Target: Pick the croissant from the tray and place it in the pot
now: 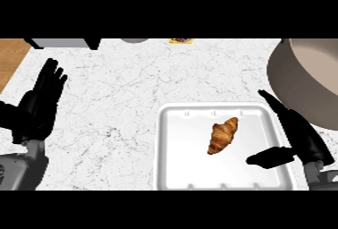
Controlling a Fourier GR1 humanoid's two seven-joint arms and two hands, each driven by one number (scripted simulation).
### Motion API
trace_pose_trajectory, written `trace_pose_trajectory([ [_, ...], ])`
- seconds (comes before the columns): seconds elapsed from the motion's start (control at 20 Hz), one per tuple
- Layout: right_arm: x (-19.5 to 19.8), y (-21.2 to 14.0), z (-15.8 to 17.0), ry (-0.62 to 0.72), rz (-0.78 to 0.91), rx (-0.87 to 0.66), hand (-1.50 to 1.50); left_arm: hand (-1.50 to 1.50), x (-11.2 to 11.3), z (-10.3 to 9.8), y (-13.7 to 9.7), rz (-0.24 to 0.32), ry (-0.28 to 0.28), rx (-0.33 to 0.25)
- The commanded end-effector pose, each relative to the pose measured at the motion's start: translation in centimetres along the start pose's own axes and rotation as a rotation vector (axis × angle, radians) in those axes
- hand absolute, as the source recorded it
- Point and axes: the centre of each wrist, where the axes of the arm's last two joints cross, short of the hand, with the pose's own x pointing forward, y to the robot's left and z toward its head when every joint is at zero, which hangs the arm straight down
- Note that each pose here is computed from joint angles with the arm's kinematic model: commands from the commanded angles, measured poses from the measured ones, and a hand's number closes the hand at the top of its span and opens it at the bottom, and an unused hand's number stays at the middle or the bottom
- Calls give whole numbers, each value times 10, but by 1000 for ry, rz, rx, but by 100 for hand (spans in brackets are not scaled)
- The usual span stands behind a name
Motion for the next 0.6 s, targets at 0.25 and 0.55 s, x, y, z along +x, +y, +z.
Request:
trace_pose_trajectory([
  [0.25, 49, 48, -3, 92, 56, 136, -150, 0, -7, 10, -6, -5, -16, 16],
  [0.55, 61, 57, -31, 121, 62, 160, -150, 0, 0, -16, 4, 7, -8, 25],
])
